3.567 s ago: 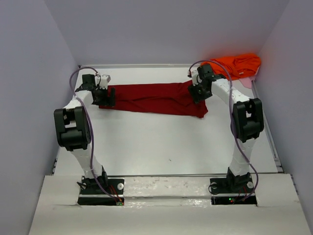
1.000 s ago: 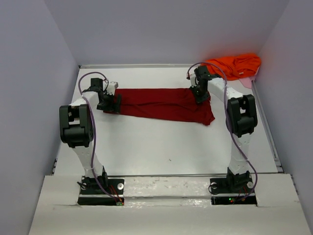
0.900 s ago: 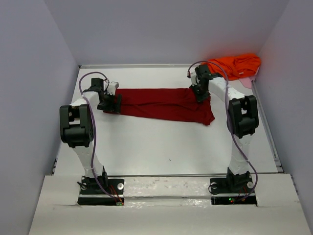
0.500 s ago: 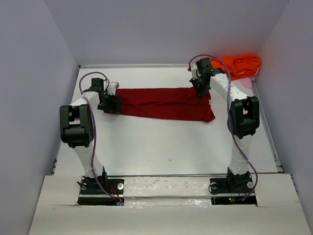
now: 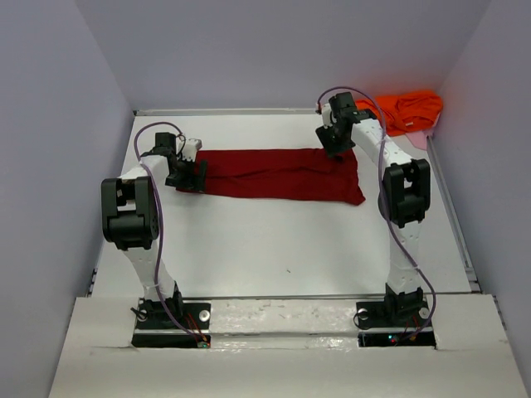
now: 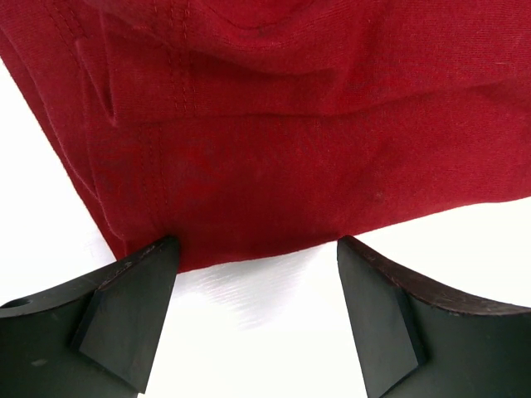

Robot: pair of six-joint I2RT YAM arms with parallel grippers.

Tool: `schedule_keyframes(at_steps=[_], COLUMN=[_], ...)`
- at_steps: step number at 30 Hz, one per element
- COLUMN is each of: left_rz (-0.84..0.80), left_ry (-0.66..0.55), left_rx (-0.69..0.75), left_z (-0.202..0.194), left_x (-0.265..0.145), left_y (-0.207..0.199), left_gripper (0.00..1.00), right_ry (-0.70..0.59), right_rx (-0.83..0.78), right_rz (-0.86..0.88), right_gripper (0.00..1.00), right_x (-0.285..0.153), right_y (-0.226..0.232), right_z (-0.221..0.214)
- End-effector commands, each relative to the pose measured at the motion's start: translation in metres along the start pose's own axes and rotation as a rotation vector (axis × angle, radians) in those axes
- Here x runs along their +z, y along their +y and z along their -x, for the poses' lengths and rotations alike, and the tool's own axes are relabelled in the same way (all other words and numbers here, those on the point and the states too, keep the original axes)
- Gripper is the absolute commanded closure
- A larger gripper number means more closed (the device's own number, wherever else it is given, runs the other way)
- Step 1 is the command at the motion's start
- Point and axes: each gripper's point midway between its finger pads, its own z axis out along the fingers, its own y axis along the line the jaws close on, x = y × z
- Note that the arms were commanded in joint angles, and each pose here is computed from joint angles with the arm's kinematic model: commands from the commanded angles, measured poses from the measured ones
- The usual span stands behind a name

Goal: Fold and stack the t-shirts
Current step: Fold the one-third-folded T-shirt at the center of the board.

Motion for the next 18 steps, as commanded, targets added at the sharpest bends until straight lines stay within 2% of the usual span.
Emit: schedule_keyframes(at_steps=[1,5,9,18], left_rz=[-0.017,-0.017,-0.018,-0.028], left_ry=[0.001,-0.004,0.002,0.003], left_rx=[0.013,0.013,0.011,0.012], left_z=[-0.003,-0.002,-0.004,-0.005], left_x=[-0.008,-0.009,-0.007,-0.008], left_y=[-0.009,-0.009,-0.009,-0.012], left_gripper=[0.11,0.11,0.11,0.11], right_ry=[0.026,0.042,-0.008,0.014], right_rx=[0.005,0.002,0.015,0.013], right_rz=[-0.059,-0.052,0.002,-0.03], right_gripper=[0.43,0.42,0.41,0.42], right_x=[0.006,0.008,-0.011,0.013], right_y=[-0.016,-0.014,-0.005,-0.01], right_z=[-0.003,-0.01,-0.004,-0.006])
